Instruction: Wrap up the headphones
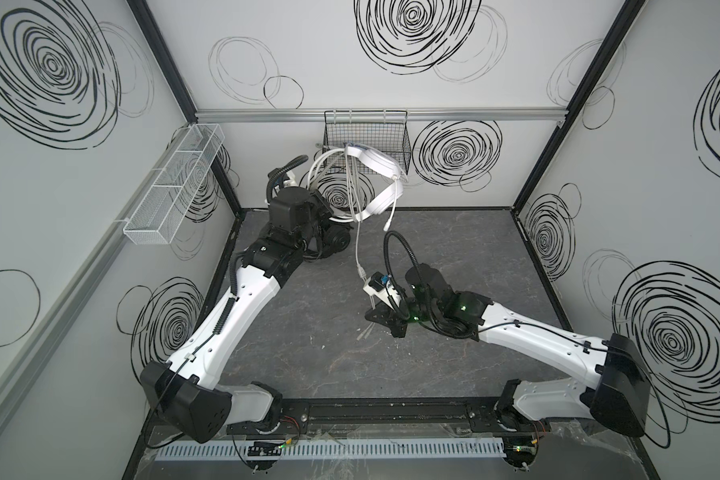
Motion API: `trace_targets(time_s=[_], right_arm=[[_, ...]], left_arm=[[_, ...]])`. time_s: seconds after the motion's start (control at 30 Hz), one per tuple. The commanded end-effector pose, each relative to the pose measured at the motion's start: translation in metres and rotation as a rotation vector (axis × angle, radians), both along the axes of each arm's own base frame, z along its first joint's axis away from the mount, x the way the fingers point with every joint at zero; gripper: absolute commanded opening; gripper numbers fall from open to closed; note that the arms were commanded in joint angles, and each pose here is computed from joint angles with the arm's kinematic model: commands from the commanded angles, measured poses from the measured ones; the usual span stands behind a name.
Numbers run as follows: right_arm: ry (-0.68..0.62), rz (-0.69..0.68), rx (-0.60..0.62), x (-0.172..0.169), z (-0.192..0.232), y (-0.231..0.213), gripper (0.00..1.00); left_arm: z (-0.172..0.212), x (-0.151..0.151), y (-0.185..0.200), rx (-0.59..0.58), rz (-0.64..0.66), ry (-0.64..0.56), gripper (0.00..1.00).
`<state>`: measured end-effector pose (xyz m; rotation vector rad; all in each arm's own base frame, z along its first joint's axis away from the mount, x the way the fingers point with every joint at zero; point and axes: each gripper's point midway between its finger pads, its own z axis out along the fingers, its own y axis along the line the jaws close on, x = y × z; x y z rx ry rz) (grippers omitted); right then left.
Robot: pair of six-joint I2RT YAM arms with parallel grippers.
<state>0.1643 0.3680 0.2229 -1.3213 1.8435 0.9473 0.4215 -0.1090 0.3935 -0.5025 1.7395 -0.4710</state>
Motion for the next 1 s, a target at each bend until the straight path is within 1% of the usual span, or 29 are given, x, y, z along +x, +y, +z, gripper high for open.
trace_targets(time_s=[0.0, 0.1, 0.23, 0.37, 0.5, 0.63, 0.73, 0.97], right_arm=[[-0.089, 0.03, -0.057, -0.004, 0.012, 0.002, 0.0], [-0.131, 0.034, -0.057, -0.003, 0.029, 0.005, 0.0], [-0.201, 0.012, -0.062, 0.005, 0.058, 0.004, 0.0], [-0.323, -0.065, -0.074, 0.026, 0.094, -0.002, 0.0], [-0.42, -0.134, -0.117, 0.054, 0.121, -0.008, 0.0], [-0.469, -0.224, -0.133, 0.085, 0.144, -0.016, 0.0], [-0.493, -0.303, -0.13, 0.106, 0.157, -0.025, 0.0], [-0.512, -0.392, -0.156, 0.131, 0.151, -0.04, 0.0]], left_arm=[[0.005, 0.01, 0.016, 0.056, 0.104, -0.06, 0.0], [-0.016, 0.013, 0.021, 0.15, 0.129, -0.009, 0.0], [-0.035, 0.014, 0.021, 0.274, 0.121, 0.048, 0.0], [-0.051, 0.012, 0.015, 0.383, 0.063, 0.104, 0.0], [-0.067, 0.006, 0.0, 0.446, -0.02, 0.144, 0.0], [-0.075, -0.003, -0.014, 0.485, -0.089, 0.154, 0.0], [-0.078, -0.009, -0.02, 0.472, -0.136, 0.155, 0.0], [-0.081, -0.023, -0.032, 0.433, -0.23, 0.15, 0.0]])
